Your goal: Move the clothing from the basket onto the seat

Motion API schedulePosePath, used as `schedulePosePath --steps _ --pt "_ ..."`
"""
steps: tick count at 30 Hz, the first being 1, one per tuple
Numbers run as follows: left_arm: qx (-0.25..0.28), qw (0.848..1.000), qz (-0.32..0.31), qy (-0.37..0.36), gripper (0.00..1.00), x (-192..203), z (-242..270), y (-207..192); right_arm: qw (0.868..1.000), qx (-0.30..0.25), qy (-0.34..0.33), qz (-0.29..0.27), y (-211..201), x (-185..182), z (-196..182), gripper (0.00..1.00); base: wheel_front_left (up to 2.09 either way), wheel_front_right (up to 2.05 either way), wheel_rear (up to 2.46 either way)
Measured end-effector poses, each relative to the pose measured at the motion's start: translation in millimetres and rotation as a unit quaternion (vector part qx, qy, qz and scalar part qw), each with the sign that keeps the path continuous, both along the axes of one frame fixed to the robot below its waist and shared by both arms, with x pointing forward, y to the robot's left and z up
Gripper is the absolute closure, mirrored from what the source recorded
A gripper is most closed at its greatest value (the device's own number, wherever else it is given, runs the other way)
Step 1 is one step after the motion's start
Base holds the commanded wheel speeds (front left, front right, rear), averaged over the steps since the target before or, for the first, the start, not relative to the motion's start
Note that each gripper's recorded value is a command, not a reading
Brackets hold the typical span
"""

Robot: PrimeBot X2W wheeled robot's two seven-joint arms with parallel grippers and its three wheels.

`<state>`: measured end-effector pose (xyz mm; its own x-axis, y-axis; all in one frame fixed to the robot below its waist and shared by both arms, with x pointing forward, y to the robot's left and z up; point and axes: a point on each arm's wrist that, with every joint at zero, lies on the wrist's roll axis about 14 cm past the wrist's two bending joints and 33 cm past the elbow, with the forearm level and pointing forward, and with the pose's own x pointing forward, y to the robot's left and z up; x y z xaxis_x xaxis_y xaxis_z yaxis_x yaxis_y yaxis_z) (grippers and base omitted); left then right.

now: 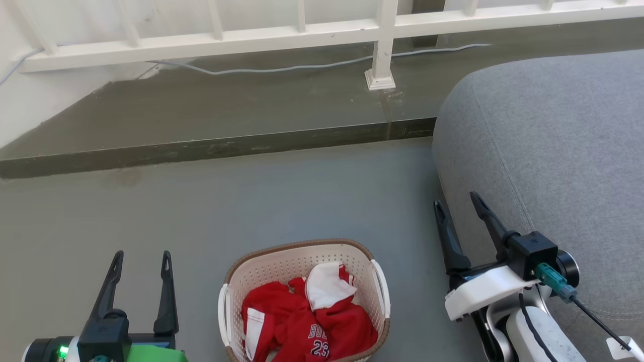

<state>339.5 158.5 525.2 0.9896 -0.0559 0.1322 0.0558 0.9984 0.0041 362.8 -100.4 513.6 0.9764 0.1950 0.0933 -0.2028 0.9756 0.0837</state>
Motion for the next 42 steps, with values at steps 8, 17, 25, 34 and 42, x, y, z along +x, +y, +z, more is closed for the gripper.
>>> schedulePosePath --steps 8,17,25,34,42 --pt "-0.002 1.000 0.000 0.015 0.00 5.4 -8.7 -0.2 1.000 0.003 -0.003 -0.015 -8.1 11.7 2.3 0.00 0.00 0.00 0.00" --pt "-0.011 0.998 -0.007 0.063 0.00 16.9 -39.0 -3.0 0.999 0.005 0.002 -0.032 -16.0 33.2 -3.3 0.00 0.00 0.00 0.00" --pt "-0.017 0.995 -0.027 0.100 0.00 40.5 -67.1 -15.1 0.999 0.006 0.010 -0.048 -26.5 55.7 -13.0 0.00 0.00 0.00 0.00" --pt "-0.028 0.984 -0.070 0.161 0.00 65.1 -115.5 -42.4 0.996 0.005 0.000 -0.092 -52.8 92.4 -17.3 0.00 0.00 0.00 0.00" --pt "-0.029 0.968 -0.102 0.227 0.00 83.0 -166.5 -62.4 0.990 0.000 -0.016 -0.139 -82.2 125.3 -21.0 0.00 0.00 0.00 0.00"
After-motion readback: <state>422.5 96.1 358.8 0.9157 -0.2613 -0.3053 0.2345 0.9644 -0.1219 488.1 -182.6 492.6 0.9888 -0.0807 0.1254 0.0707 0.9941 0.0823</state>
